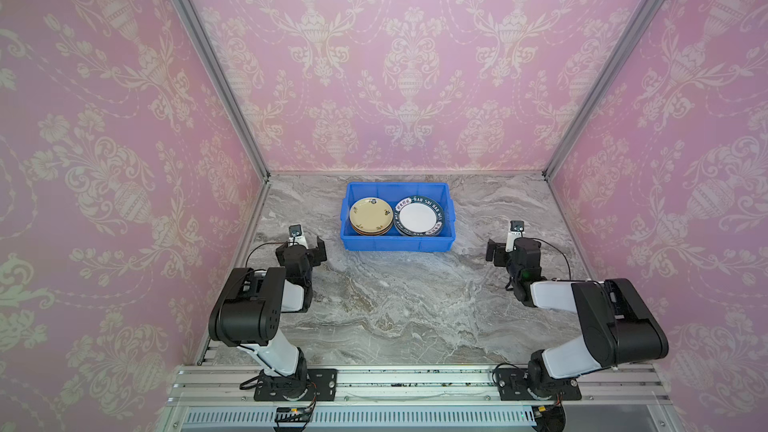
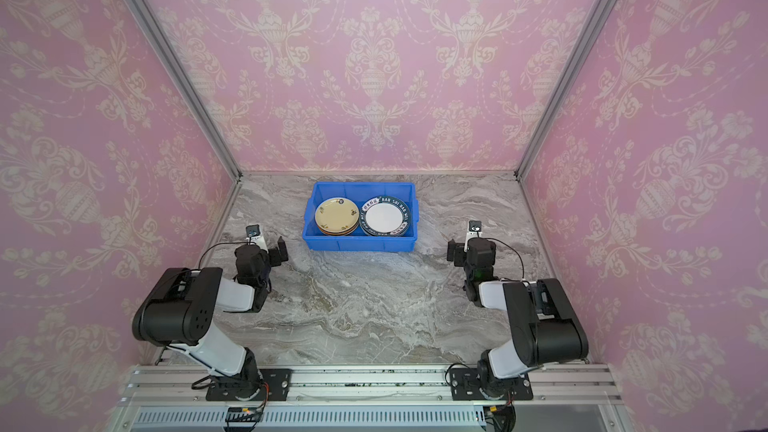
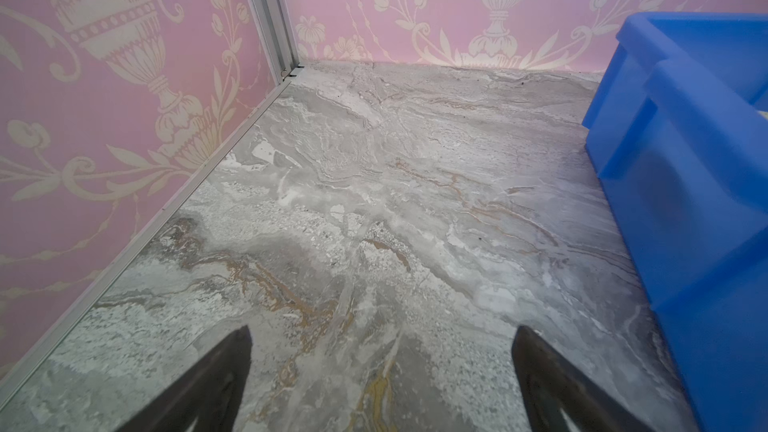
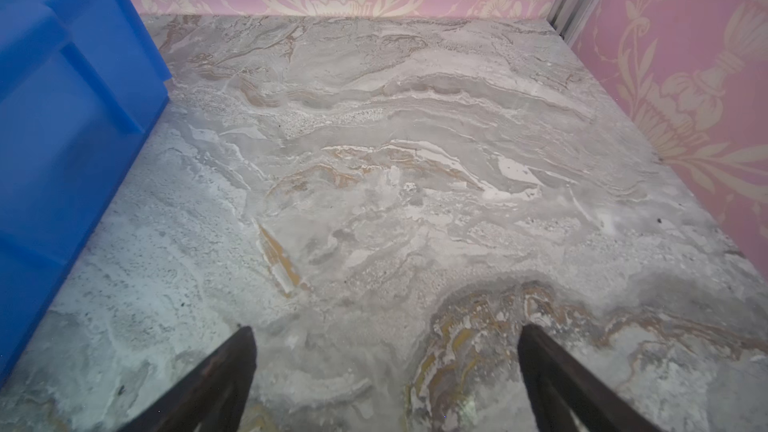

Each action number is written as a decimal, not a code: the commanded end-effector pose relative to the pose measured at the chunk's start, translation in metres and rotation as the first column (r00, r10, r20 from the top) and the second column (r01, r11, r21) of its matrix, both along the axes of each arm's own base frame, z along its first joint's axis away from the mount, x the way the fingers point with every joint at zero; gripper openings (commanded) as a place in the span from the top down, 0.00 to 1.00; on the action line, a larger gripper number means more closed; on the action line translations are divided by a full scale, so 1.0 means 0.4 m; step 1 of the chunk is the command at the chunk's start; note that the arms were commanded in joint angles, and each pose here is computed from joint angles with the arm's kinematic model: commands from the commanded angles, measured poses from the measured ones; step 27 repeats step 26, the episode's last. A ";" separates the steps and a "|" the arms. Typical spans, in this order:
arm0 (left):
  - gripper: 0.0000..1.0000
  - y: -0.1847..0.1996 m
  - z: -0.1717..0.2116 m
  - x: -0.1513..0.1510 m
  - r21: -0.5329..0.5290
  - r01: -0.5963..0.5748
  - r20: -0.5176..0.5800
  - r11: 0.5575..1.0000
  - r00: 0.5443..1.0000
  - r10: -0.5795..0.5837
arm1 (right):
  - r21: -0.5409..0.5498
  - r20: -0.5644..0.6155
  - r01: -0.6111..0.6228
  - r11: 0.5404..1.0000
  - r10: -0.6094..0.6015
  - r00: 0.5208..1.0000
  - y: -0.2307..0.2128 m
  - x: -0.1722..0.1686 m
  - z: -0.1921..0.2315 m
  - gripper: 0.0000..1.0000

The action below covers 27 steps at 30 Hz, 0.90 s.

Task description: Place the plates into the plastic bin on the countertop

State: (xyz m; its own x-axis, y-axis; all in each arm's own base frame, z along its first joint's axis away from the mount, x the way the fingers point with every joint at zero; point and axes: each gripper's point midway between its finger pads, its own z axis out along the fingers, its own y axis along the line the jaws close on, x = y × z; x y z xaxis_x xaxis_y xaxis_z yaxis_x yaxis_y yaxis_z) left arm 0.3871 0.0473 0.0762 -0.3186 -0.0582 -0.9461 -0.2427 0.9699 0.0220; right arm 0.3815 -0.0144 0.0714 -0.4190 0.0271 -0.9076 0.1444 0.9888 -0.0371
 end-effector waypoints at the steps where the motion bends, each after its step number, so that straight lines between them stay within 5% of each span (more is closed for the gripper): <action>1: 0.01 -0.005 0.007 0.008 -0.003 0.016 0.008 1.000 1.000 -0.016 | 0.028 0.141 -0.022 0.999 0.017 0.990 0.007 0.008 0.065 0.00; 27: 0.01 -0.006 0.009 0.008 -0.003 0.016 0.011 1.000 1.000 -0.016 | 0.045 0.111 -0.124 0.991 0.118 0.987 0.042 0.034 0.060 0.00</action>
